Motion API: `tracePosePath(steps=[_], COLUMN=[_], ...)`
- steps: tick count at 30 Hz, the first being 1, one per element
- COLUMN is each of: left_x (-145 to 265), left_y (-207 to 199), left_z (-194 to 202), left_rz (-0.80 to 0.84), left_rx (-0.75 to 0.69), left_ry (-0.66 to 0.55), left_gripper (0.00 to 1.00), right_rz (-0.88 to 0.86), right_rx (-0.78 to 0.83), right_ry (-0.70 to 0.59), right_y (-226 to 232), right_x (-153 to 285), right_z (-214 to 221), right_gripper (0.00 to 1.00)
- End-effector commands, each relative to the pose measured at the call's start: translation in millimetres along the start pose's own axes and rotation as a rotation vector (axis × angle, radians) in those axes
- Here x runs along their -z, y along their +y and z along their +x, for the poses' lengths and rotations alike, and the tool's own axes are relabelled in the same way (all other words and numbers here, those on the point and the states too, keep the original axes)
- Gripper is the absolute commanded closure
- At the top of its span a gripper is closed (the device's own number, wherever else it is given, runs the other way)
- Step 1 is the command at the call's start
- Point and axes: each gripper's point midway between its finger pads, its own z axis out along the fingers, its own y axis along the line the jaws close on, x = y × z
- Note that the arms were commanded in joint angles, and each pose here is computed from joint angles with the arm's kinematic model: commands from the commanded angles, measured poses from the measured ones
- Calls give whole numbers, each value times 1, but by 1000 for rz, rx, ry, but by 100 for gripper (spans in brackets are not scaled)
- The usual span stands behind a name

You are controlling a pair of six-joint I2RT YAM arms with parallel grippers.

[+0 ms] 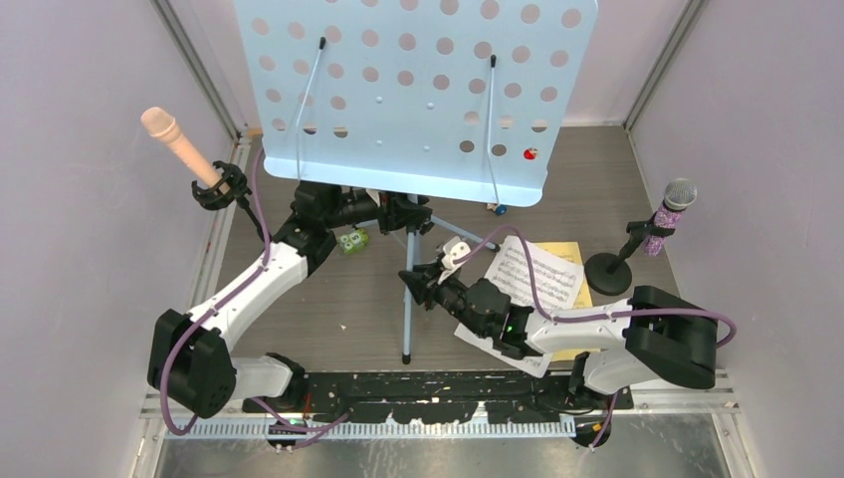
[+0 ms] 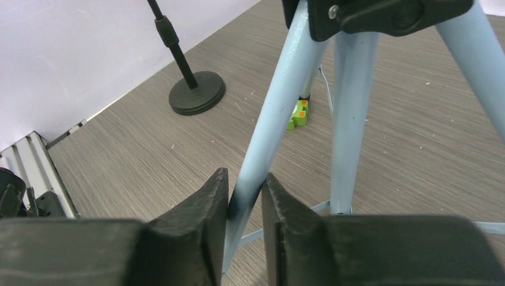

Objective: Pack up the instrument practice props

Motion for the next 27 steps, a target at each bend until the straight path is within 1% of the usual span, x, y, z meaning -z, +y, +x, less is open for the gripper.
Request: tracePosePath(steps=[1,3,5,8,10,12,14,19,21,23,27], left_x=[2,2,3,3,3,2,2,2,2,2,2], left_y=[-4,-3,-3,-3,-2,-2,-2,-2,-2,-2,-2], left_z=[-30,-31,-31,-30,-30,-29,-28,-28,-29,-29,-28], left_rz=[2,-5,-8,-10,-11,-11,-10,-11,-10,-9,-7], left_rx=[-84,-86,-87,-87,-88,-87,-85,-85,-87,-87,-85], left_ry=[-75,-76,-76,-76,-75,-74,-71,-70,-72,-72,-70], left_gripper=[100,100,100,100,100,100,100,100,100,100,100], right_rz=[-104,-77,-13,130,221,311,349,245,206,176,116], right_rx=[48,31,9,-61,-145,-270,-414,-754,-849,-912,-1008], right_ry=[-132,-128,-117,-107,-132,-150,-158,-200,-217,-235,-241], right_y=[27,20,8,-17,-33,-48,-60,-65,-63,-60,-50], right_x=[-2,3,8,19,29,37,39,34,33,32,26], right_z=[-51,-54,-57,-65,-72,-77,-83,-106,-116,-123,-133], right_gripper=[57,49,45,41,39,37,36,36,37,39,39])
